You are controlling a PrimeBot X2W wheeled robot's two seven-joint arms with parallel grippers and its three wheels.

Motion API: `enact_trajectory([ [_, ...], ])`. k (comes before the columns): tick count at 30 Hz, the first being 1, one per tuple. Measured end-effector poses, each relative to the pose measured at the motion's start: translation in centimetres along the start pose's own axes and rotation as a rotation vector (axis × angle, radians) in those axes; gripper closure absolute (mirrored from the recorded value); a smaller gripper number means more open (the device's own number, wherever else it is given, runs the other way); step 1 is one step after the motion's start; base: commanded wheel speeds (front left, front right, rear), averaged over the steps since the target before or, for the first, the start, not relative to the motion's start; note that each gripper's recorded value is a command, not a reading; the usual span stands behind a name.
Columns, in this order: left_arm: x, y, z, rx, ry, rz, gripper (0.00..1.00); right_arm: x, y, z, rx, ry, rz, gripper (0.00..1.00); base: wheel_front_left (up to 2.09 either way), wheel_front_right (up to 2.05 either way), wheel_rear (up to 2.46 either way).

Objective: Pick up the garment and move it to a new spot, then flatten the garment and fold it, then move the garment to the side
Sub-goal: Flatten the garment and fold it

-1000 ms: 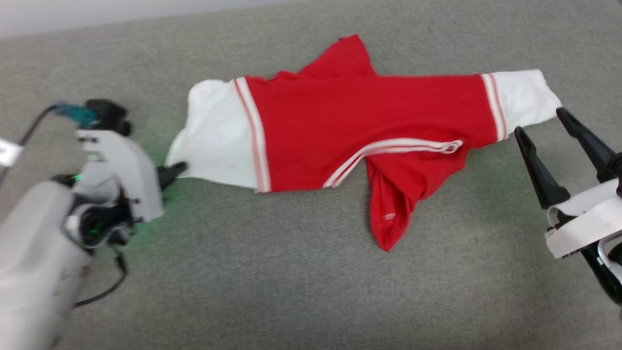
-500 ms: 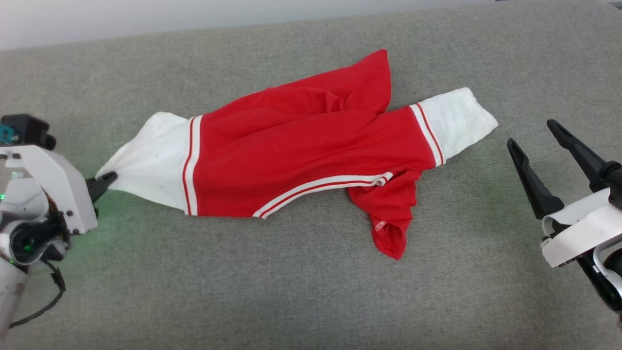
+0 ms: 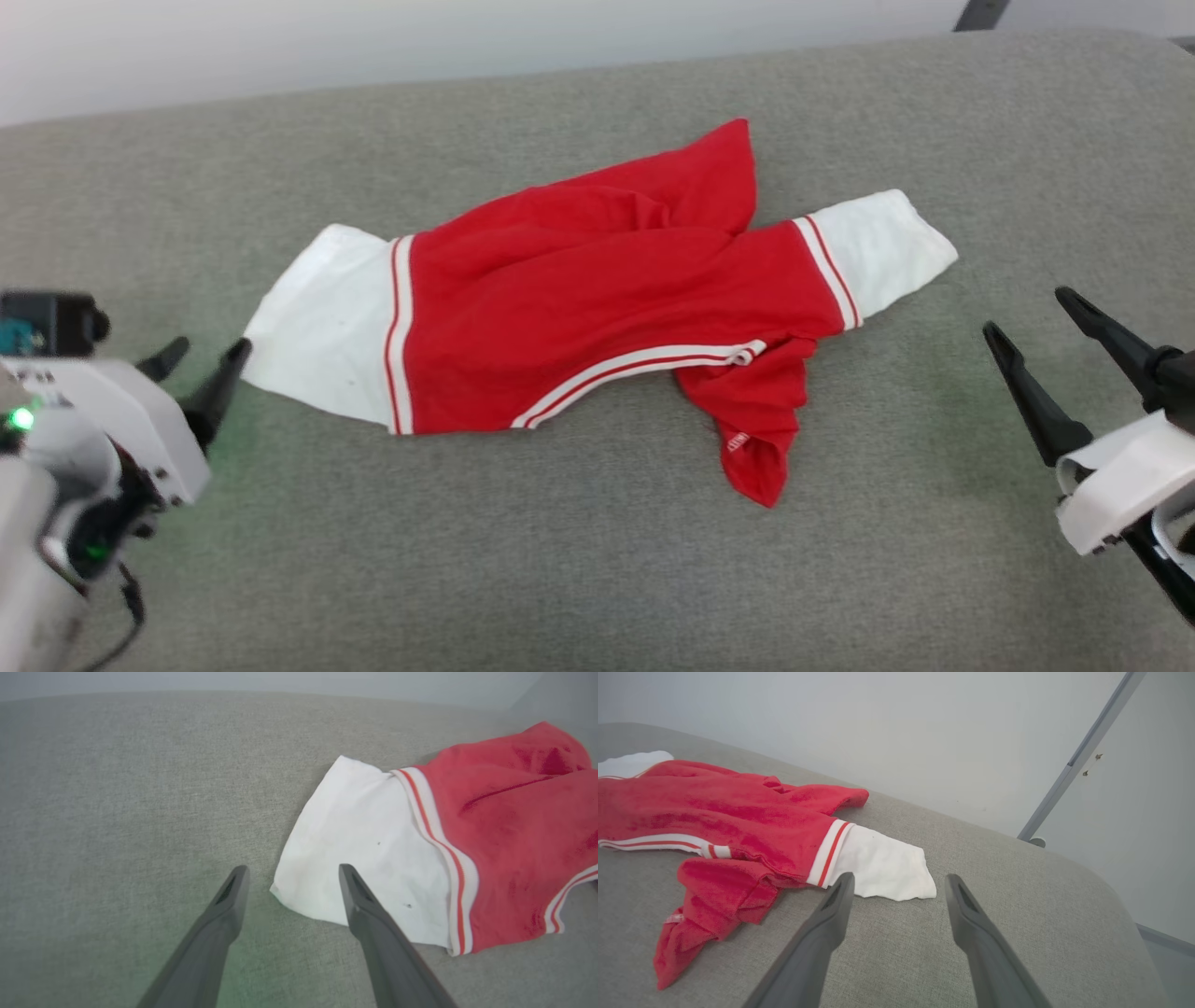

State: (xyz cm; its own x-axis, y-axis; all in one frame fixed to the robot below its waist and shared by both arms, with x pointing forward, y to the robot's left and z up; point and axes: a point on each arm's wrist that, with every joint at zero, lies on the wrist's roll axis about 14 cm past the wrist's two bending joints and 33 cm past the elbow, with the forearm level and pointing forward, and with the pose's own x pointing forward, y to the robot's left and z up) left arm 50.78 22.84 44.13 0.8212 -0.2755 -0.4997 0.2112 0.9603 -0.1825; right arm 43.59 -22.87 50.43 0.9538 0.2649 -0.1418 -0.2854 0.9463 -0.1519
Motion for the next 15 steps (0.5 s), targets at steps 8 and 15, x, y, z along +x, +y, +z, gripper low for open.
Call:
enact_trajectory([
  [8,-3.3,-0.5,-0.4,-0.022,-0.257,0.025,0.00,0.0,0.4,-2.5,-0.038,0.143,0.067,0.00,0.00,0.00,0.00],
  [15,-6.0,-2.1,-1.5,-0.025,-0.367,0.040,0.00,1.0,1.2,-4.7,-0.154,0.347,0.194,0.00,0.00,0.00,0.00],
])
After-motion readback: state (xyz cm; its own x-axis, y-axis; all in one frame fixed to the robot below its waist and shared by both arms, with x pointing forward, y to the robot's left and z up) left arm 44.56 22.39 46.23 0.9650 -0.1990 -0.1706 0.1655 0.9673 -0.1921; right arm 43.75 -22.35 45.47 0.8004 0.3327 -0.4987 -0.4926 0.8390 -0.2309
